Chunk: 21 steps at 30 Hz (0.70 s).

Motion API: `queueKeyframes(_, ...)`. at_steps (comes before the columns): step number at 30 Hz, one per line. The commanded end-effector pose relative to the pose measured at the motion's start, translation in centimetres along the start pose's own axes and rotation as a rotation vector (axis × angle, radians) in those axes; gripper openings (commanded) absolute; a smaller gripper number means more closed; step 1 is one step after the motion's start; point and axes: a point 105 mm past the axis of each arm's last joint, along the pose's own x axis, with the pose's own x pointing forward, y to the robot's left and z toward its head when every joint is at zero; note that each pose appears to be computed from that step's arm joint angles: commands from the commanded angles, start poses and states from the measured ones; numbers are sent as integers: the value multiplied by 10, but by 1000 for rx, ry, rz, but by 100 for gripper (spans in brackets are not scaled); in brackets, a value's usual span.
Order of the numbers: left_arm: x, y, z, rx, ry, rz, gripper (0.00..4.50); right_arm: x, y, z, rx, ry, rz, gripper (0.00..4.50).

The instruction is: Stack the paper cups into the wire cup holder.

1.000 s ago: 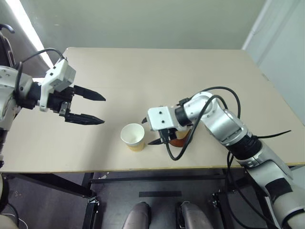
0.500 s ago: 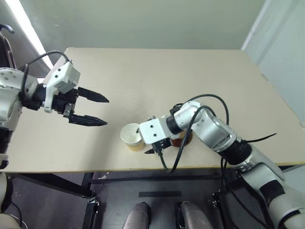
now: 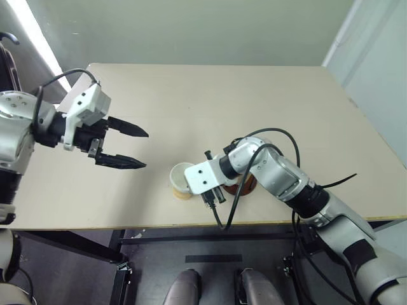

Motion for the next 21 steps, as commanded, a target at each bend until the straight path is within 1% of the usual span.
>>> queueKeyframes(1,-5,0,9,48,-1,-12,450,-8,-8,6,-37,-3,-29,2)
queueKeyframes(6,-5,2,6,48,-2,-10,450,-12,-7,5,-29,-3,-32,2)
queueKeyframes(10,-5,2,5,48,-4,-12,450,-21,-13,6,-14,-12,-57,2)
queueKeyframes(15,-3,1,6,52,-9,-19,450,-72,-45,8,20,-24,-192,2)
queueKeyframes(21,1,1,10,53,-19,-31,450,-114,-61,25,41,-85,-294,2)
